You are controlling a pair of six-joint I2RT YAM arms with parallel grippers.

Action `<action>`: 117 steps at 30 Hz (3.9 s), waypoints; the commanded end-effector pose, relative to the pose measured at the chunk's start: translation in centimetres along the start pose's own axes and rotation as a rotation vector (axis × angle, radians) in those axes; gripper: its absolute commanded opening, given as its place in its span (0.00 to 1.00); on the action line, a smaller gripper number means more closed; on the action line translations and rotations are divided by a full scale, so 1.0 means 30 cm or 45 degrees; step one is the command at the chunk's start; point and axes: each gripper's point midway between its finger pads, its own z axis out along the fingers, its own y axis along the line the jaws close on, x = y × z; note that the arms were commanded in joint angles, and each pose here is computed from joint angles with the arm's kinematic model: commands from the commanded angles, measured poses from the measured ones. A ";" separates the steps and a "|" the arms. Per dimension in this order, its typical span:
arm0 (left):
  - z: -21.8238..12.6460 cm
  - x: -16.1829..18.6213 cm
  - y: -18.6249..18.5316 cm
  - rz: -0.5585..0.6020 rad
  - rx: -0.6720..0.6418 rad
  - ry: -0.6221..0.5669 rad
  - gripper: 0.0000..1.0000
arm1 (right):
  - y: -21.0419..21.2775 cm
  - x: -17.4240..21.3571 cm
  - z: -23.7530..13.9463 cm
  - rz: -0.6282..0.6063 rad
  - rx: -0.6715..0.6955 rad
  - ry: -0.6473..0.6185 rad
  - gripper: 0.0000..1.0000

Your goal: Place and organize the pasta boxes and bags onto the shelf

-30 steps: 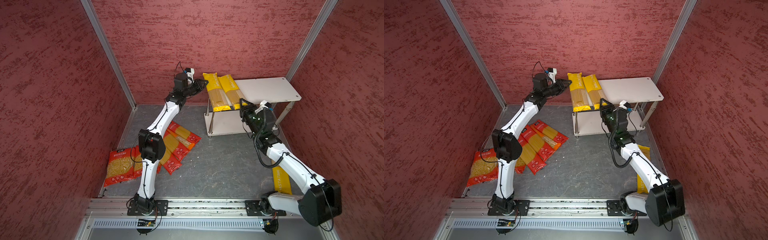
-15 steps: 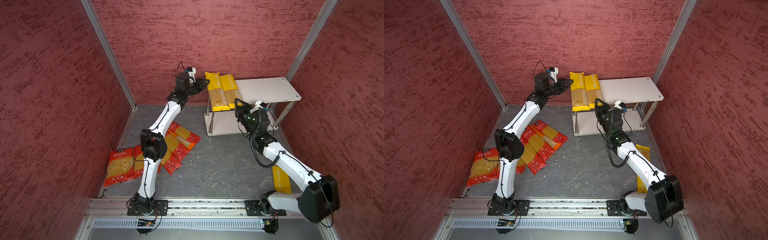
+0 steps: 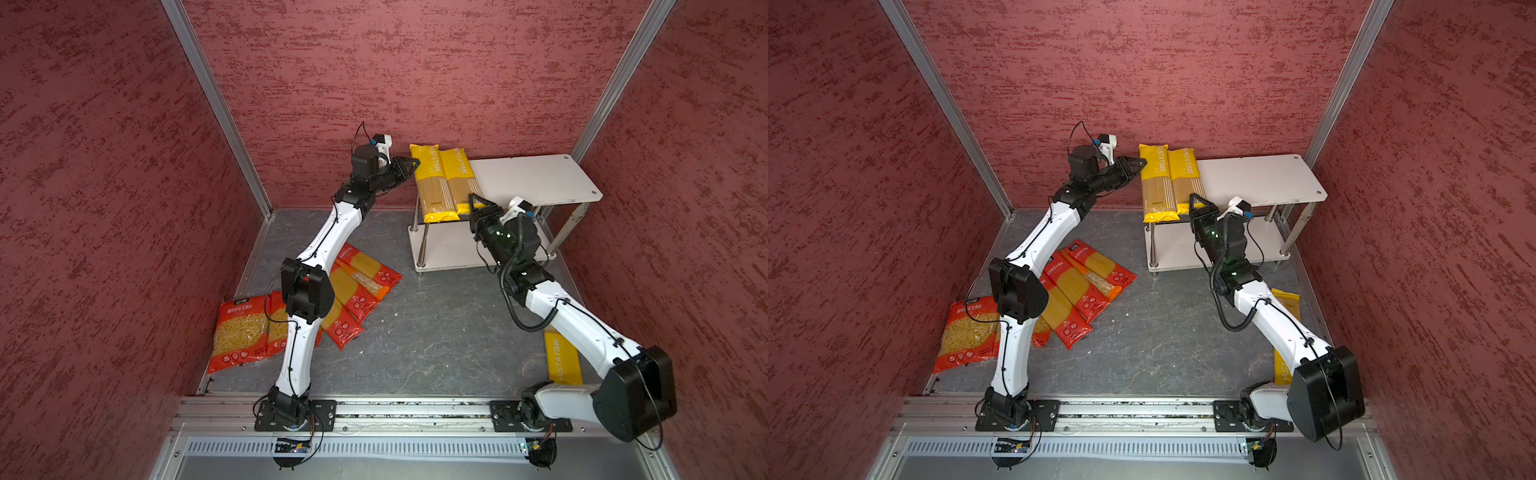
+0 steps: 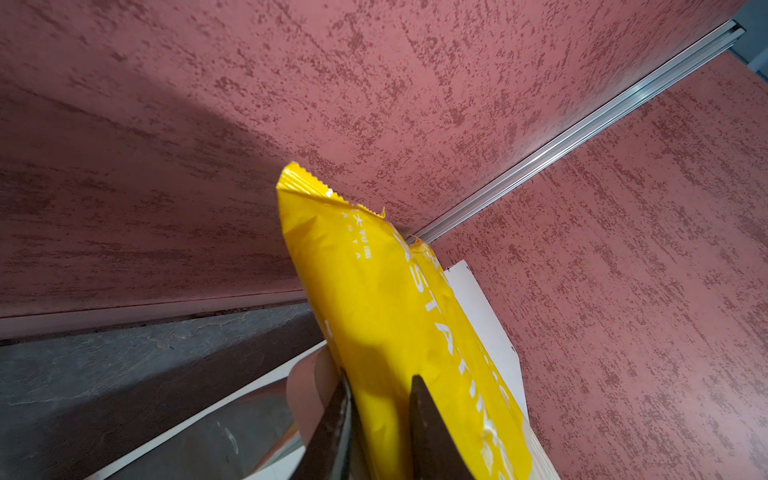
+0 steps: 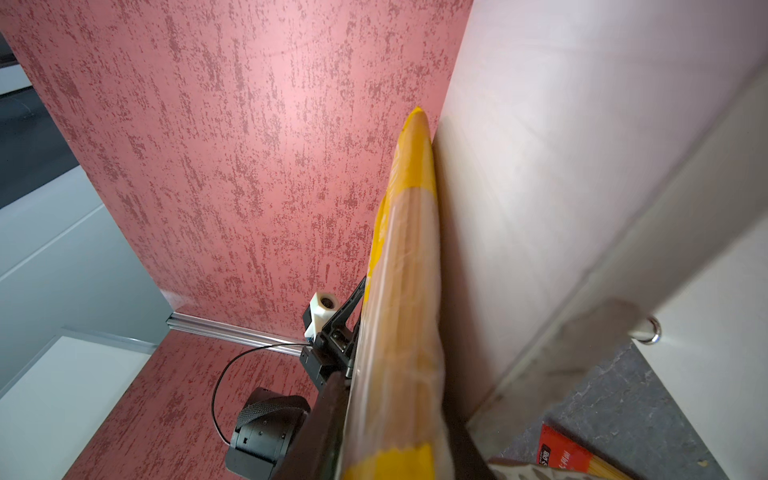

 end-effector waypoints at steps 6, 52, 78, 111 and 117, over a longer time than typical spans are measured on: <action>-0.002 0.088 0.077 -0.046 -0.039 0.075 0.36 | -0.017 0.007 -0.052 -0.022 0.038 0.108 0.57; -0.226 0.112 -0.069 -0.013 0.082 0.024 0.63 | -0.068 -0.067 -0.309 -0.383 0.205 0.329 0.67; -0.699 0.889 0.030 0.252 -0.221 0.237 0.69 | -0.959 -0.481 -0.995 -0.296 1.655 -0.339 0.74; -0.549 1.205 -0.116 0.353 -0.230 0.404 0.70 | -0.988 -0.551 -1.038 -0.354 1.629 -0.460 0.80; -0.517 1.203 -0.107 0.396 -0.236 0.438 0.70 | -1.036 -0.641 -1.140 -0.170 1.642 -0.658 0.81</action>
